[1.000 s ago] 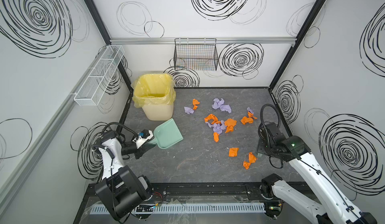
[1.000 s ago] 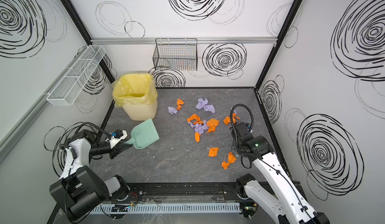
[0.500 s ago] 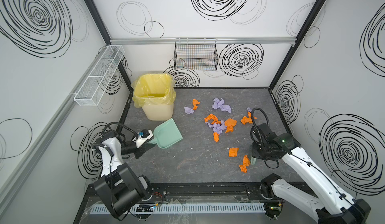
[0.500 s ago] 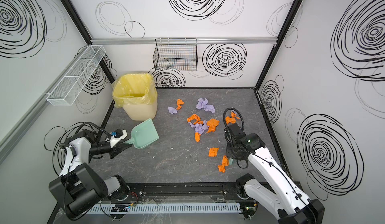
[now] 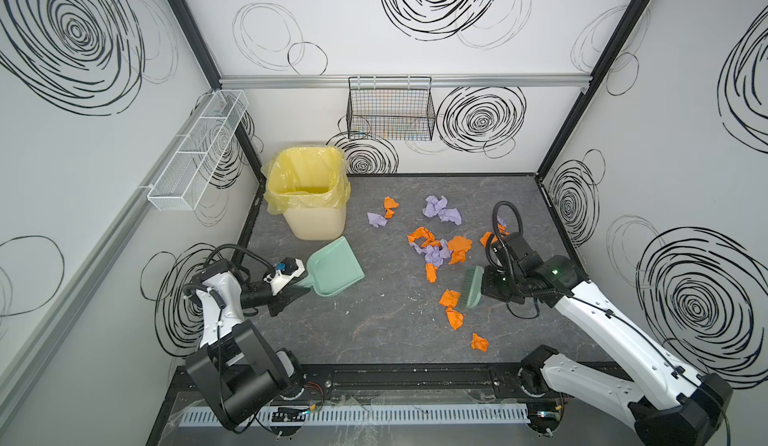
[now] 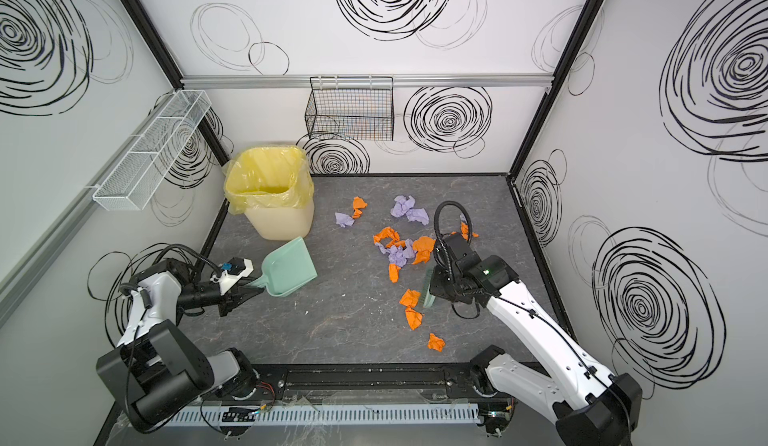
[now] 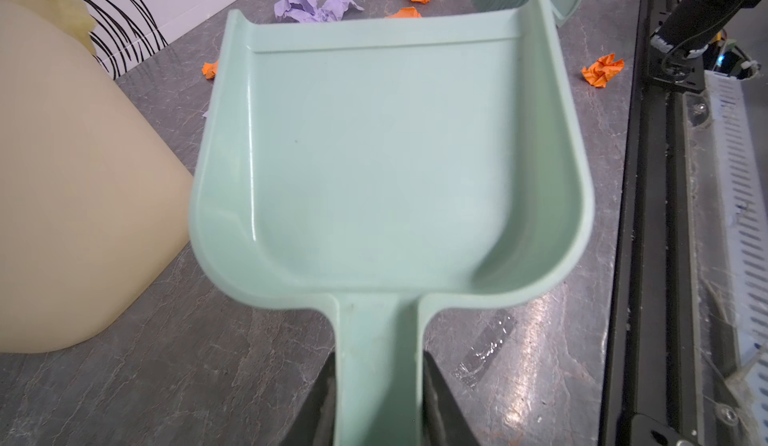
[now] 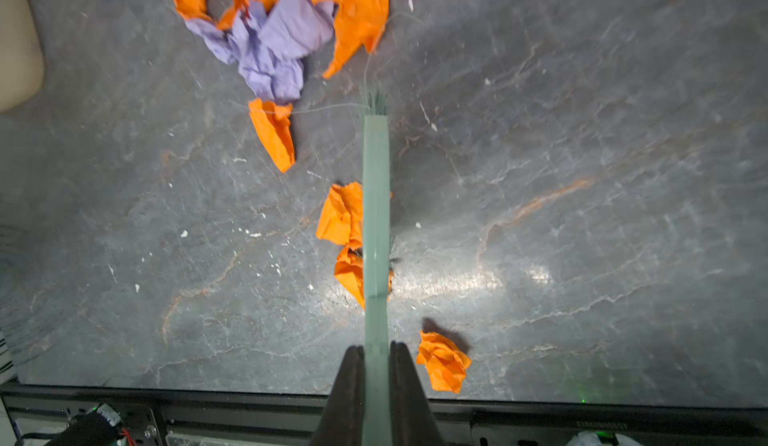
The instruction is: Sweep away the paper scraps from the table
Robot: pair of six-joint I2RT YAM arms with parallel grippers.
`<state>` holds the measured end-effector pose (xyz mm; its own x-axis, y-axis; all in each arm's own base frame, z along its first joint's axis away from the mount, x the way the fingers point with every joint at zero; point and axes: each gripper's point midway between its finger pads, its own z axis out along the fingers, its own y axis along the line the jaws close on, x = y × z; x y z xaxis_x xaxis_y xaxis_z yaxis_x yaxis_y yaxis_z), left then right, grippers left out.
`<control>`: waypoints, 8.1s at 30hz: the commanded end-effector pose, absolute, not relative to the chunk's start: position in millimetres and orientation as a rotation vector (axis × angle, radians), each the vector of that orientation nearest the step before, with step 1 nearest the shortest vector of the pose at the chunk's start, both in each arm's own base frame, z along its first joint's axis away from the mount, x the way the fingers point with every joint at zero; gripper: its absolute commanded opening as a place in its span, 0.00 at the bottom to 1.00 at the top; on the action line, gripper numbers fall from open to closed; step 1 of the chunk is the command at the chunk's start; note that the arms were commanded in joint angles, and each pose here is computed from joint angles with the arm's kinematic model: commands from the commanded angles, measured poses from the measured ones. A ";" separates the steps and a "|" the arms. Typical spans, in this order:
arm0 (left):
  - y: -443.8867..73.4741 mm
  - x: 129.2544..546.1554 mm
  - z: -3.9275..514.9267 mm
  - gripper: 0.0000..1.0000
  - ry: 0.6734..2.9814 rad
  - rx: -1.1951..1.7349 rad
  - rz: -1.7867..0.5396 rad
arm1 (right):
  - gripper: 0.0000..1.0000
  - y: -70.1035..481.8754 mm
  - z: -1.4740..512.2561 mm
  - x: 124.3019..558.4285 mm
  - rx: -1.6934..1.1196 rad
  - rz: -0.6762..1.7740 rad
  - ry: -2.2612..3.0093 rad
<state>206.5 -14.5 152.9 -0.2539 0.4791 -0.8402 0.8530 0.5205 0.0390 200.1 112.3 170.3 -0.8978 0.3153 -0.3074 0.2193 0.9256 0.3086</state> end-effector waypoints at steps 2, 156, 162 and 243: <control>-15.5 201.0 158.2 0.00 1.888 1.095 -0.534 | 0.00 109.2 215.0 213.9 0.351 0.432 2.582; -9.4 209.5 159.7 0.00 1.846 1.075 -0.665 | 0.00 79.4 211.3 102.8 0.995 0.882 2.411; -11.4 209.7 162.4 0.00 1.843 1.077 -0.660 | 0.00 93.1 196.8 83.0 0.937 0.933 2.563; -387.9 188.7 133.0 0.00 1.465 2.118 -0.342 | 0.00 12.6 309.1 140.3 1.016 1.141 1.817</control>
<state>188.3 -374.8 127.9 0.3802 0.8029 -0.4592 0.9204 -0.2792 0.2738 137.7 24.3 298.5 -0.4391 0.8830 -0.1658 0.2568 0.3002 0.9187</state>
